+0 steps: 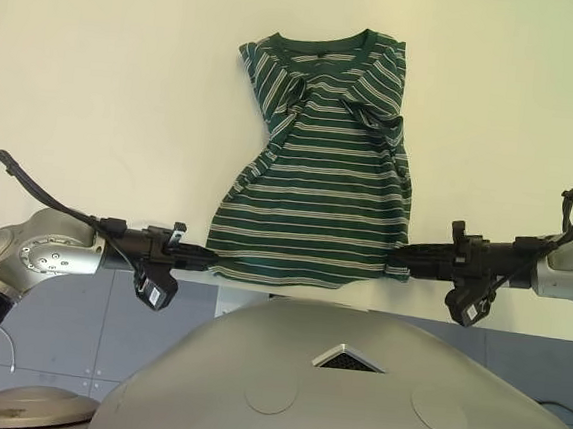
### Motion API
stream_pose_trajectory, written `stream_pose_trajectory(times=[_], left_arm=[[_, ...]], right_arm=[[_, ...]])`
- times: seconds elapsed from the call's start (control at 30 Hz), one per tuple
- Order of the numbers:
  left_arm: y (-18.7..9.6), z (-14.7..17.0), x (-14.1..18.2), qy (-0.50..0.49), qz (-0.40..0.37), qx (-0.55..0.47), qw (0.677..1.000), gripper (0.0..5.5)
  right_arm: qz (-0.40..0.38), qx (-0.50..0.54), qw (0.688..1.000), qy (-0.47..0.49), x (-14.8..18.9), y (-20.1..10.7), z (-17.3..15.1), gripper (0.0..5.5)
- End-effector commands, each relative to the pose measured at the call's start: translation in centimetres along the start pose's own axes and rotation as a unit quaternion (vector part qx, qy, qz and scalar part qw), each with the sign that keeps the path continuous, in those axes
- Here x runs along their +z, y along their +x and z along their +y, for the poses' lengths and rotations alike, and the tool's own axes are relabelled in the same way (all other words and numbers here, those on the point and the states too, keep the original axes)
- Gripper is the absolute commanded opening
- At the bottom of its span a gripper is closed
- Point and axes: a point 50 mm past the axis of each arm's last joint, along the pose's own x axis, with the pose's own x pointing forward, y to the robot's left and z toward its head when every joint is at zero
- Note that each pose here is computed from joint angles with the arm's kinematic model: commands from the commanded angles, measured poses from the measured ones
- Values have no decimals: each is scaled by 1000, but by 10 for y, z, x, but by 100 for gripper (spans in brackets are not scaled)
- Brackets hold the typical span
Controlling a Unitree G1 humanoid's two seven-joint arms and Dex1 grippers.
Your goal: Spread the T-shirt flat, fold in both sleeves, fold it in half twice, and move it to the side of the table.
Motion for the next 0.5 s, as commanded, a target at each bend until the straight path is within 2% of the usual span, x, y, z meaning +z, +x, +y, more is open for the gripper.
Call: stream_pose_trajectory(times=[0.03, 0.13, 0.2, 0.27, 0.33, 0.4, 0.5], left_arm=[[-1, -5, -7, -46, 20, -14, 999, 0], [-3, 0, -11, -74, 21, 9, 997, 0], [-5, 10, -11, -98, 17, 36, 994, 0], [-11, 29, -8, -149, 0, 87, 985, 0], [-20, 49, -4, -216, -28, 124, 968, 0], [-31, 78, -6, -300, -76, 180, 934, 0], [-56, 132, -37, -369, -141, 299, 869, 0]], right_arm=[[-7, 11, 1000, -4, 4, -2, 0, 67], [-4, 14, 1000, 9, 3, -2, 2, 4], [1, 1, 999, 36, 1, -3, -2, 2], [6, -49, 993, 103, -3, -9, -18, 2], [-3, -129, 970, 207, -9, -22, -46, 2], [-19, -192, 932, 306, -25, -43, -80, 2], [-16, -237, 885, 400, -66, -79, -109, 2]])
